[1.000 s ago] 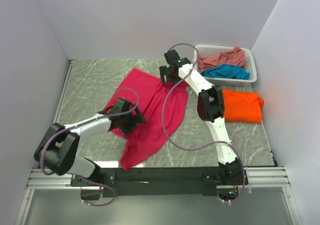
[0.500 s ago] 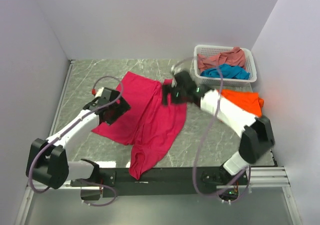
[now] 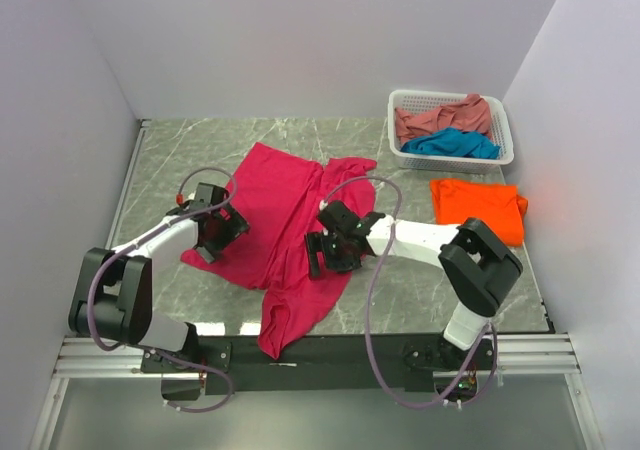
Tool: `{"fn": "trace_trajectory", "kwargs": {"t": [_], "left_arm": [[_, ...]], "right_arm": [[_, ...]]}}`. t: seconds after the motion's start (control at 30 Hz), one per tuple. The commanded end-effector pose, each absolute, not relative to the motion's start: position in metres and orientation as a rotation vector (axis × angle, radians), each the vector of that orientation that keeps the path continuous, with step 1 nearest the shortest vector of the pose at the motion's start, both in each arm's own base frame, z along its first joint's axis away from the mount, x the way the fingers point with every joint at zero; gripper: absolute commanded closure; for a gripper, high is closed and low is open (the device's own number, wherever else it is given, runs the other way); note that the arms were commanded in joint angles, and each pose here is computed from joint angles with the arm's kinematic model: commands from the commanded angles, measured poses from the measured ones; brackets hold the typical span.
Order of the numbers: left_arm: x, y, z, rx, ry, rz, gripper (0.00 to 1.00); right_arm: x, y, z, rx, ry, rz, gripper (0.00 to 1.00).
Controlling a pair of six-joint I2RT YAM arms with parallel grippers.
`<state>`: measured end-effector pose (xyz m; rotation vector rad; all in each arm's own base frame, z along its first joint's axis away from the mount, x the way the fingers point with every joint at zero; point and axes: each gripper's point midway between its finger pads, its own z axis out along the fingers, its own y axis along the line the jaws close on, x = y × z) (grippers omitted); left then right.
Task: Fold and stack the t-shirts
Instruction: Flatten the tshirt out
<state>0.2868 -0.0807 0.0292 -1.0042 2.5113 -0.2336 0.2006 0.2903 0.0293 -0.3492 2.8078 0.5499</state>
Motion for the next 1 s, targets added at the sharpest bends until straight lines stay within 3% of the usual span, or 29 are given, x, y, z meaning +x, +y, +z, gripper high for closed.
{"fn": "trace_trajectory", "kwargs": {"t": [0.0, 0.17, 0.37, 0.5, 0.6, 0.77, 0.97], "left_arm": [[0.292, -0.07, 0.018, -1.022, 2.511, -0.221, 0.0], [0.299, -0.063, 0.019, -1.04, 2.501, -0.193, 0.01], [0.33, -0.07, 0.049, -1.003, 2.44, -0.26, 0.01], [0.343, -0.069, 0.072, -0.972, 2.402, -0.273, 0.0], [0.338, -0.061, 0.085, -1.005, 2.361, -0.231, 0.01], [0.302, -0.041, 0.099, -1.132, 2.277, -0.164, 0.01], [0.24, -0.004, 0.064, -1.347, 2.252, 0.008, 0.01]], "right_arm": [[0.23, 0.281, 0.017, -0.25, 2.815, 0.488, 0.11], [0.259, 0.234, 0.0, -0.144, 2.872, 0.324, 0.11], [0.34, 0.155, 0.005, -0.016, 2.816, 0.097, 0.1], [0.413, 0.12, 0.052, 0.008, 2.662, -0.121, 0.08], [0.427, 0.11, 0.106, 0.024, 2.539, -0.18, 0.07], [0.385, 0.121, 0.157, 0.079, 2.358, 0.007, 0.05], [0.318, 0.099, 0.16, 0.336, 2.18, 0.214, 0.0]]}}
